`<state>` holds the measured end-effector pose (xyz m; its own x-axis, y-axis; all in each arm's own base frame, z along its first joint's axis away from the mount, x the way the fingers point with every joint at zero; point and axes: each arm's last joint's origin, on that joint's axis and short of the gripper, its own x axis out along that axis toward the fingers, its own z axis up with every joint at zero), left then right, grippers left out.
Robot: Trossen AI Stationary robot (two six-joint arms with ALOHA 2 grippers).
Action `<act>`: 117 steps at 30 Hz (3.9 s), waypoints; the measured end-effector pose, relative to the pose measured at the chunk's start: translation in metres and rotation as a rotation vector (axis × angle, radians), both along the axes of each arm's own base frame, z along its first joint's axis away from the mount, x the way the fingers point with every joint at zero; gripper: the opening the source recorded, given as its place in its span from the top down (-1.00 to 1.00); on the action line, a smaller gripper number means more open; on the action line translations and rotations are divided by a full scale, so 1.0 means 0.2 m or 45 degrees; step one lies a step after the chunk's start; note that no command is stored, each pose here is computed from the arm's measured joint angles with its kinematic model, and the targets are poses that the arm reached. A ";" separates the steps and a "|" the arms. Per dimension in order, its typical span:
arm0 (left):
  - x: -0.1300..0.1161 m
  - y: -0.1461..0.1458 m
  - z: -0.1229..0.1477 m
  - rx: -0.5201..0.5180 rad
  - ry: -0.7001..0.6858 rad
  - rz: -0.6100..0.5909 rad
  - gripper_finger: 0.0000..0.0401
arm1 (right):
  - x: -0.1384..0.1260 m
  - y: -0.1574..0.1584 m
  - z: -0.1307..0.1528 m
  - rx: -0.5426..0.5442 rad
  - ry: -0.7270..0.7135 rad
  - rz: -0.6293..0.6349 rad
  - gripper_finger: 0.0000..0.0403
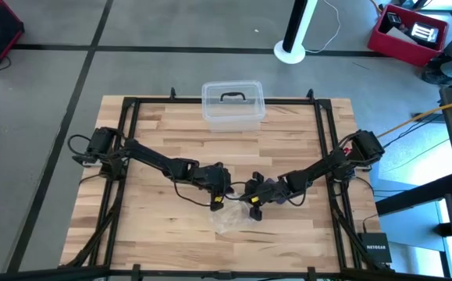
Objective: Roll bandage
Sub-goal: Open the transparent zip bag
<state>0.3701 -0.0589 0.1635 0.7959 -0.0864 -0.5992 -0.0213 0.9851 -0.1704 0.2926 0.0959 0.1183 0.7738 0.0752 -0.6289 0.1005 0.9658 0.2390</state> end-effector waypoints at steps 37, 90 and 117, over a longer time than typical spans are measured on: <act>0.00 -0.07 0.02 0.060 -0.063 -0.003 1.00 | 0.00 -0.01 0.12 0.023 -0.128 -0.026 0.62; 0.00 -0.09 0.03 0.087 -0.084 -0.030 1.00 | 0.01 0.00 0.09 -0.045 -0.138 0.086 0.88; -0.07 -0.06 0.14 0.108 -0.061 0.120 0.99 | -0.04 0.02 0.04 0.147 0.104 0.192 0.85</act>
